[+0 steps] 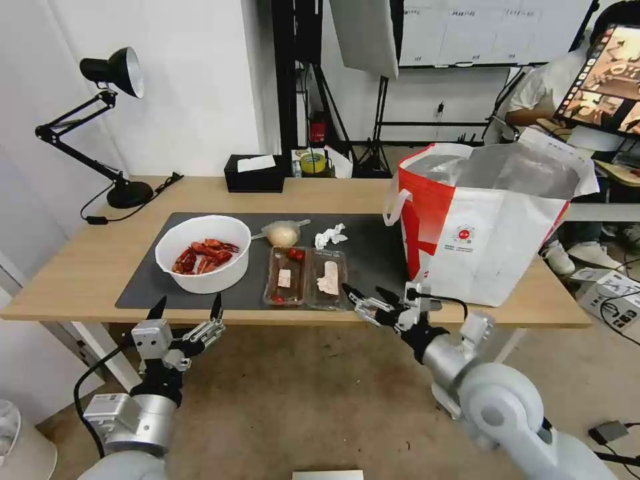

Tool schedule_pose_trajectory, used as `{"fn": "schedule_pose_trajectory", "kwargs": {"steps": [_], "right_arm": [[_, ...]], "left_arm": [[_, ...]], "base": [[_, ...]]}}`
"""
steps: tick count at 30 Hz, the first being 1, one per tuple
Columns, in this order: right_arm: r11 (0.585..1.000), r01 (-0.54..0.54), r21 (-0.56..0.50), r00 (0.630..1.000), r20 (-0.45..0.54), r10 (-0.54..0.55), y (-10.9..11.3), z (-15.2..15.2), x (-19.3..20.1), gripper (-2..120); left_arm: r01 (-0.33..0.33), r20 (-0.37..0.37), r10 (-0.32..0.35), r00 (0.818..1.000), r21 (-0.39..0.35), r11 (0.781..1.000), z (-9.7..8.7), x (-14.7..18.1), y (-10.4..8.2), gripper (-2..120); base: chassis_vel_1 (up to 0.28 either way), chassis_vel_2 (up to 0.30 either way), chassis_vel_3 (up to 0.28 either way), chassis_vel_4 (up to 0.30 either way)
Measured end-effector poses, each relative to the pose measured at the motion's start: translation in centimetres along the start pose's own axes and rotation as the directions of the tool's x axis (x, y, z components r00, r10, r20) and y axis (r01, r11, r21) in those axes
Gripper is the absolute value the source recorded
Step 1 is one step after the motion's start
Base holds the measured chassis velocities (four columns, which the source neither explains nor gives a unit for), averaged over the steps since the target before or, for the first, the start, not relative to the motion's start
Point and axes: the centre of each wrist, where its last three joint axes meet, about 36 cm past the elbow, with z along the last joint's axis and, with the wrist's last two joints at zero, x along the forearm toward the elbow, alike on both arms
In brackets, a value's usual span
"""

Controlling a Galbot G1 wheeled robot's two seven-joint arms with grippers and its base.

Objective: Pick up the trash from the table and place it into the takeout bag.

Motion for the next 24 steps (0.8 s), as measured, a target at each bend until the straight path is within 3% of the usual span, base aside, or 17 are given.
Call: {"fn": "schedule_pose_trajectory", "kwargs": {"steps": [7, 24], "right_arm": [[0.993, -0.041, -0.108, 0.994, -0.101, 0.031, 2.0, -1.1, -2.1, 100], [0.96, -0.102, -0.262, 0.961, -0.275, 0.027, 4.6, -1.2, -5.9, 100]], "left_arm": [[0.009, -0.01, -0.009, 1.0, 0.0, 1.0, 0.3, 0.1, 0.1, 100], [0.034, -0.03, -0.034, 0.999, -0.004, 0.999, 1.1, 0.1, 0.4, 100]], "base": [[0.0, 0.0, 0.0, 0.0], [0.0, 0.0, 0.0, 0.0]]}}
